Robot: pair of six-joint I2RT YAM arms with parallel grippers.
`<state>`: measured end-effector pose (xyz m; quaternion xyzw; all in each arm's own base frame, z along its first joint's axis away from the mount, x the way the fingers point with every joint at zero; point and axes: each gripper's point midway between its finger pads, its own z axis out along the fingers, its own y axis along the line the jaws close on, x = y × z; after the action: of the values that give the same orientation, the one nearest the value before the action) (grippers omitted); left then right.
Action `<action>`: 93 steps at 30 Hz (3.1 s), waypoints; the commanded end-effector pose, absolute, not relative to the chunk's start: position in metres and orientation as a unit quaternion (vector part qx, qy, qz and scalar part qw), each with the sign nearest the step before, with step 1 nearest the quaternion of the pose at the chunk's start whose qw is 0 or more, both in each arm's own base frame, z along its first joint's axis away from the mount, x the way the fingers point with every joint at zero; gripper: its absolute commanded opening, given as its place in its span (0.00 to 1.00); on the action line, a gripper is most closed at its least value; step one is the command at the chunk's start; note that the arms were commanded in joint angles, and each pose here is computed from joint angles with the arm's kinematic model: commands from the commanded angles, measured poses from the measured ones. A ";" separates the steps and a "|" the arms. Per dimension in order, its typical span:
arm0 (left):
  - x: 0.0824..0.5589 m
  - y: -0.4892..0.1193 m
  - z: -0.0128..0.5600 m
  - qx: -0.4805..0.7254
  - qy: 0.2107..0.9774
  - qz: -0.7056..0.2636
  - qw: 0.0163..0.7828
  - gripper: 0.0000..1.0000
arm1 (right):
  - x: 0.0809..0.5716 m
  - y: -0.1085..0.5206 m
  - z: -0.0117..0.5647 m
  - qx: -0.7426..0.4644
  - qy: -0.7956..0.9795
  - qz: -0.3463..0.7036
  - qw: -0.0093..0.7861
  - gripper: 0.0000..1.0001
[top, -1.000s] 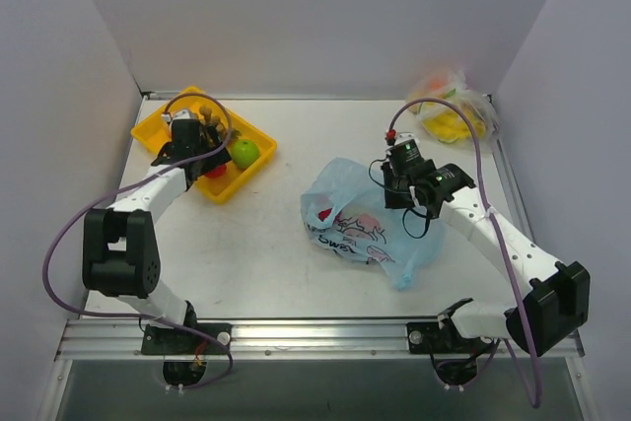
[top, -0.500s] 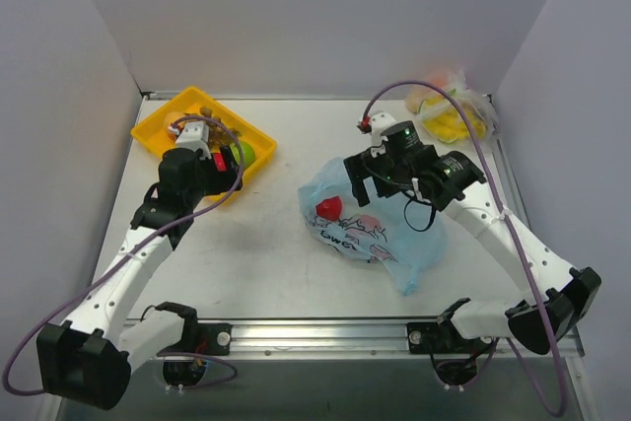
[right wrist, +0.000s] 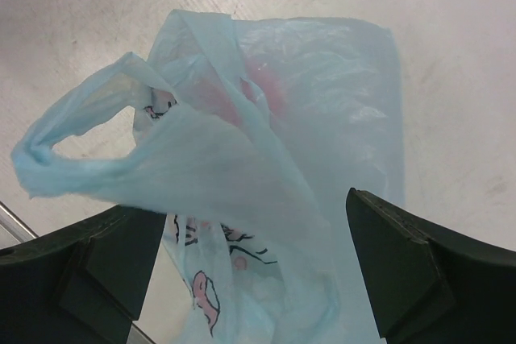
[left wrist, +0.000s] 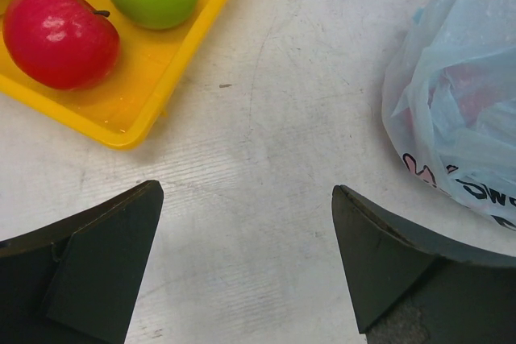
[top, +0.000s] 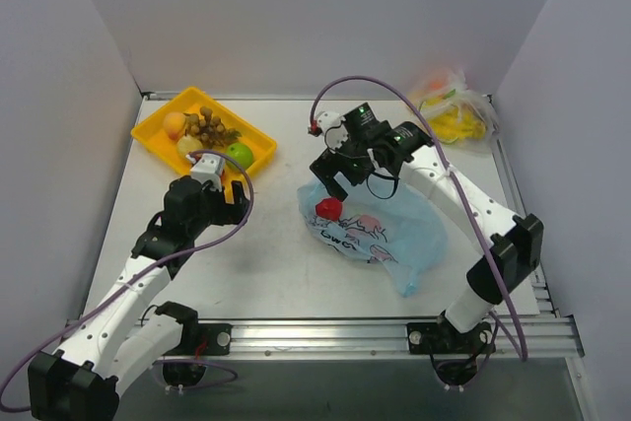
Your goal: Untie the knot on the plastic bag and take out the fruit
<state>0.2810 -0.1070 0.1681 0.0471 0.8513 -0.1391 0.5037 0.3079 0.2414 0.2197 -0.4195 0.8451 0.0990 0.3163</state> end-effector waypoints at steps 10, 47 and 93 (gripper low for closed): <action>0.277 -0.135 0.193 0.098 0.821 -0.182 0.532 0.97 | 0.350 0.283 0.155 -0.466 0.843 0.073 0.257 0.70; 0.200 -0.356 0.211 0.227 0.754 -0.343 0.512 0.97 | 0.287 0.199 0.199 -0.212 0.915 -0.031 0.342 0.93; 0.198 -0.396 0.123 0.207 0.795 -0.320 0.472 0.97 | 0.240 0.177 0.106 -0.108 0.940 0.212 0.242 0.00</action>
<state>0.1887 -0.3875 0.1038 0.2368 0.8085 -0.3028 0.4456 0.2411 0.1778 0.1043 -0.1105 0.9437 0.2018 0.2376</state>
